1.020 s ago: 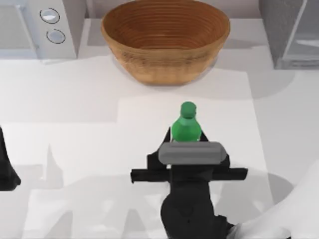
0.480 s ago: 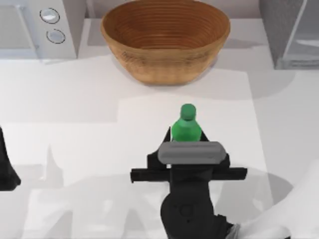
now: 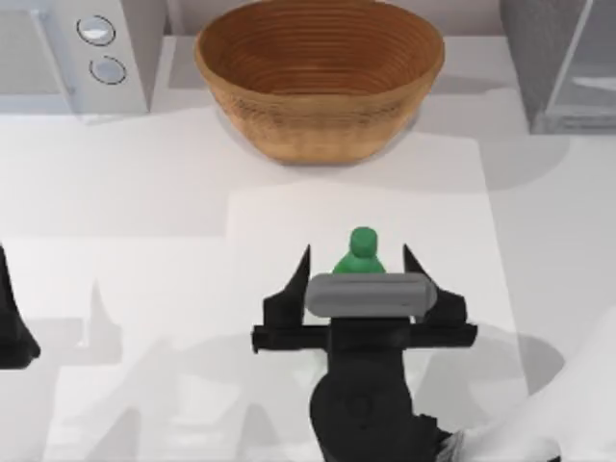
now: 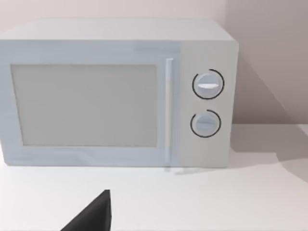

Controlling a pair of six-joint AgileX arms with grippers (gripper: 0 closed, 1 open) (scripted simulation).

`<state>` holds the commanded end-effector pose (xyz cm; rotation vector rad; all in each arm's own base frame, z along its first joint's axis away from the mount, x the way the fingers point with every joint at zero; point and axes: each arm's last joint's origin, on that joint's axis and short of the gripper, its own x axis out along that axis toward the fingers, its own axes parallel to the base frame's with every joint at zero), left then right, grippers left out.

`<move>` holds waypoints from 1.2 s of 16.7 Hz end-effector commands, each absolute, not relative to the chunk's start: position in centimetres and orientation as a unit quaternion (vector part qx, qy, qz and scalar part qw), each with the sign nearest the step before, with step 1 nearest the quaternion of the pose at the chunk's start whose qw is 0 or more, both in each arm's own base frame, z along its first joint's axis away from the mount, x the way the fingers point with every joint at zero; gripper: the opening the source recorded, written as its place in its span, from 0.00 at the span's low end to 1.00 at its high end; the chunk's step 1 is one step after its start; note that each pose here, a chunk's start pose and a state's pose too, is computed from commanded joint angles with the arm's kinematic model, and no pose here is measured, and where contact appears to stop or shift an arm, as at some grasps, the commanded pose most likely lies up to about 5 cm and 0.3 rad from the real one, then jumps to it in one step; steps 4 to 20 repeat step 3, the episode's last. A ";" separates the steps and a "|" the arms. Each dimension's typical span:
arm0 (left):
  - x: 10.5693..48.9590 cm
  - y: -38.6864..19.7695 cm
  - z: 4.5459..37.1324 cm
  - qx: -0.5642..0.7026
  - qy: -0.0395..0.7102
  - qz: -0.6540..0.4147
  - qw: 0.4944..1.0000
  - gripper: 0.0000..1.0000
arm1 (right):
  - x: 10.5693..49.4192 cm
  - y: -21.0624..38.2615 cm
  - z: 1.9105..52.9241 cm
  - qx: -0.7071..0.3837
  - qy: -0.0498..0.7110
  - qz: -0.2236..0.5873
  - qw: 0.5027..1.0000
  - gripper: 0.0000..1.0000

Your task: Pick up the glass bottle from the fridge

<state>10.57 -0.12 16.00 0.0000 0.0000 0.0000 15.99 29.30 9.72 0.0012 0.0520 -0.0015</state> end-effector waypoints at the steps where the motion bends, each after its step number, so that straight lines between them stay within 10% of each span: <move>1: 10.6 -0.1 16.0 0.000 0.000 0.000 1.000 1.00 | 16.0 29.3 9.7 0.001 0.026 -0.001 1.000 1.00; 20: 10.6 -0.1 16.0 0.000 0.000 0.000 1.000 1.00 | 16.0 29.3 9.7 0.001 0.026 -0.001 1.000 1.00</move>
